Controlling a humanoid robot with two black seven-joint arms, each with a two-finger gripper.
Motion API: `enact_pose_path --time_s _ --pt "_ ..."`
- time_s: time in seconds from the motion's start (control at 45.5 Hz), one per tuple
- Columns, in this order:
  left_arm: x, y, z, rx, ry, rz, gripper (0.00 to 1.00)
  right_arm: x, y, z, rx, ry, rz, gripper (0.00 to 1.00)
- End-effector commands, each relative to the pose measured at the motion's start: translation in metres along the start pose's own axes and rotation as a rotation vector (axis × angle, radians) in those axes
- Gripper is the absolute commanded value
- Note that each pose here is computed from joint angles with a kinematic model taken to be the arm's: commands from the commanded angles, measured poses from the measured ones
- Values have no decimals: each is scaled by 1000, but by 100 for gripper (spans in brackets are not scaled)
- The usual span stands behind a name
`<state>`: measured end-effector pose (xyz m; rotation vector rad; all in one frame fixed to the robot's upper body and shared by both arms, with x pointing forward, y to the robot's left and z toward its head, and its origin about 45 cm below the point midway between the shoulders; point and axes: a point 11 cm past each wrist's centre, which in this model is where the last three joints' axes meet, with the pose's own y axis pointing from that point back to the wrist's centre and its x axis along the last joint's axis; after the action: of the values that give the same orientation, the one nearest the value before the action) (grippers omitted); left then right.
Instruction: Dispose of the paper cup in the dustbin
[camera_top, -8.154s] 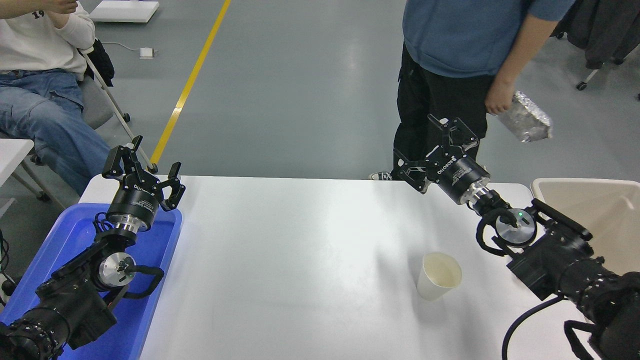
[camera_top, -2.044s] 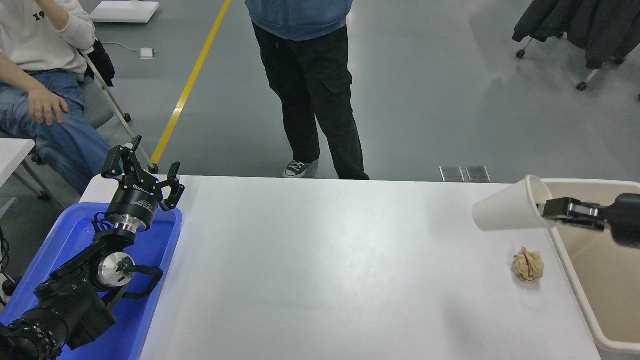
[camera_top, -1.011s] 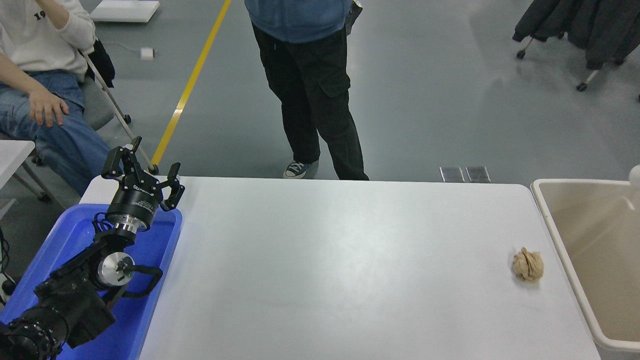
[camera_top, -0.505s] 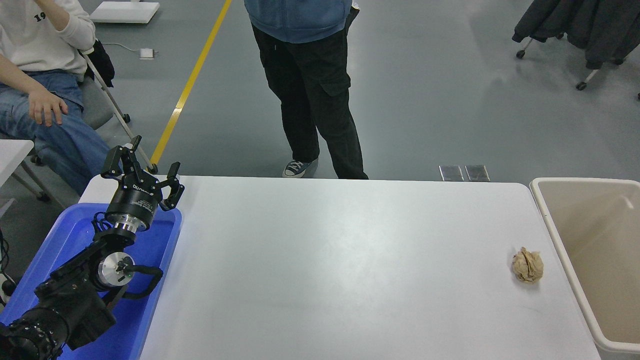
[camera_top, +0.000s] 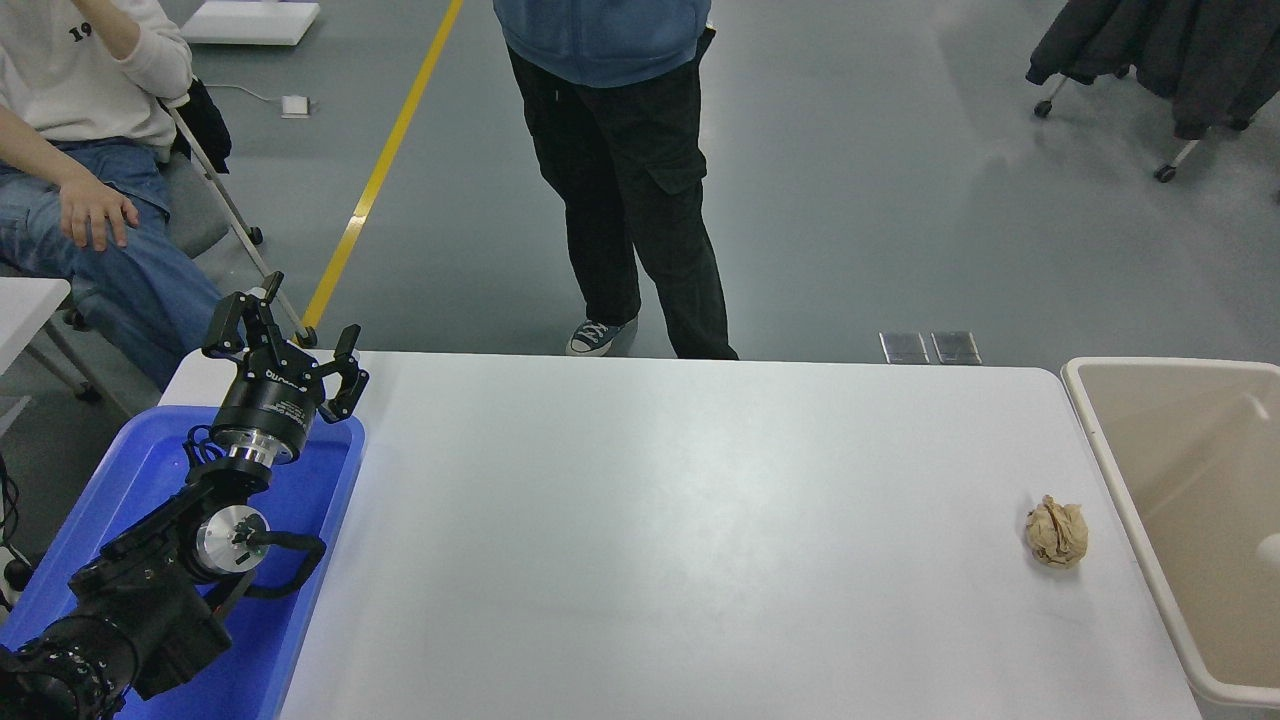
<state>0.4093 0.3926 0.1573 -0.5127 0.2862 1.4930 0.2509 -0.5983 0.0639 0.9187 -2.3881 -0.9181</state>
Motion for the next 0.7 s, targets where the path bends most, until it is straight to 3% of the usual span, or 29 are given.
enact_pose_path --time_s 0.0,0.066,0.154,0.22,0.264,0.681 --pt "0 0 0 0 0 0 100 -11 -1 14 -37 -55 3 0" --pt "0 -1 0 -1 0 -1 100 -11 -1 14 -37 -57 6 12" --pt "0 0 0 0 0 0 100 -10 -1 14 -37 -62 9 44" --pt "0 -1 0 -1 0 -1 100 -11 -1 14 -36 -62 5 71" --pt "0 0 0 0 0 0 100 -11 -1 12 -33 -60 -3 100" --pt "0 0 0 0 -1 1 100 -5 7 -49 75 -70 -104 100"
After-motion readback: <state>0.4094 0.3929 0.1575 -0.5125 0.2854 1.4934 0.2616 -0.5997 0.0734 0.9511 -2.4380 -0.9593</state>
